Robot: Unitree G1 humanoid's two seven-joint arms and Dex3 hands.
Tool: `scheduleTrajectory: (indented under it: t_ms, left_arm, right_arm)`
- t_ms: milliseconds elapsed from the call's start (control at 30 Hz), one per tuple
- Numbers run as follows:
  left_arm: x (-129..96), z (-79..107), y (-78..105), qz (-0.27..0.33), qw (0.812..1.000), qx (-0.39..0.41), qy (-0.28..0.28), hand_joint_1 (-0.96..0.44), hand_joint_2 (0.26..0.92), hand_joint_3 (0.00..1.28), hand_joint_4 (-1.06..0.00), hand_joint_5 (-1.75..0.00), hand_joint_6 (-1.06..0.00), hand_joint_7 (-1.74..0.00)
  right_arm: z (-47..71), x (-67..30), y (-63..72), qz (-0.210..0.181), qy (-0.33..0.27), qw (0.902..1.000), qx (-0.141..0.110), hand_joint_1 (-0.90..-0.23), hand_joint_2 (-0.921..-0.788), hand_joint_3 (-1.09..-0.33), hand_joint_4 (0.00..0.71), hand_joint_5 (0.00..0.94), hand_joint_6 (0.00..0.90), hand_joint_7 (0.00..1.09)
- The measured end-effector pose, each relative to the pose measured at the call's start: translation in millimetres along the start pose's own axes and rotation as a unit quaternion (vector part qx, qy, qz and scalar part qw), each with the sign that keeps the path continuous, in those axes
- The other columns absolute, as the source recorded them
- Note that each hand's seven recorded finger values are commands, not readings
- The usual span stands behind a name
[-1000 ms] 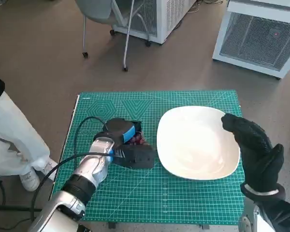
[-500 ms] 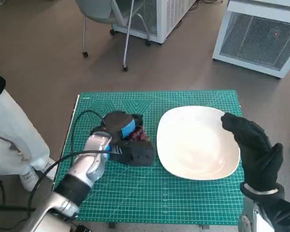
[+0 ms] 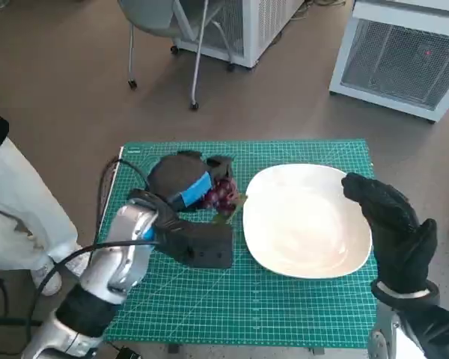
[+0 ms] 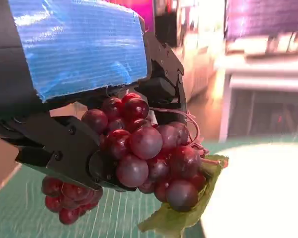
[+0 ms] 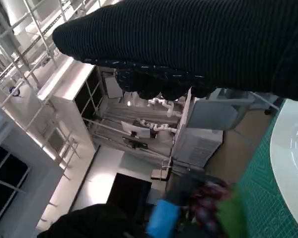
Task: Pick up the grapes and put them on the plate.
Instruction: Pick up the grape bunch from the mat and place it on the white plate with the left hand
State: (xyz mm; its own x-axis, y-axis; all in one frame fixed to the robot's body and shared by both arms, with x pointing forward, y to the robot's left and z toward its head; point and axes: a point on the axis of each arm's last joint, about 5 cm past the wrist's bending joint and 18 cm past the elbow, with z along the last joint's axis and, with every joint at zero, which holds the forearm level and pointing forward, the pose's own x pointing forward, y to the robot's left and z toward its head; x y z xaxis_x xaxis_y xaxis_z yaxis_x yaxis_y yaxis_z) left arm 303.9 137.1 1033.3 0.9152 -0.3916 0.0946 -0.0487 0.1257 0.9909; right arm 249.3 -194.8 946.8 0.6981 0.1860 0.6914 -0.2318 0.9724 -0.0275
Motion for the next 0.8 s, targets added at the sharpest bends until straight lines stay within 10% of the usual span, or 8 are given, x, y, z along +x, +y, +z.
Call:
scheduleTrajectory:
  t_ms: [800]
  left_arm:
    - [3.1,13.3,4.9,-0.013,1.000,0.008,0.005,0.00,0.918,0.03,-0.75,-1.22,-0.69,-0.98]
  right_arm:
    - [0.0,0.1,0.3,0.000,-0.001,1.0000,0.000,-0.509,-0.921,-0.558,0.449,0.002,0.081,0.71]
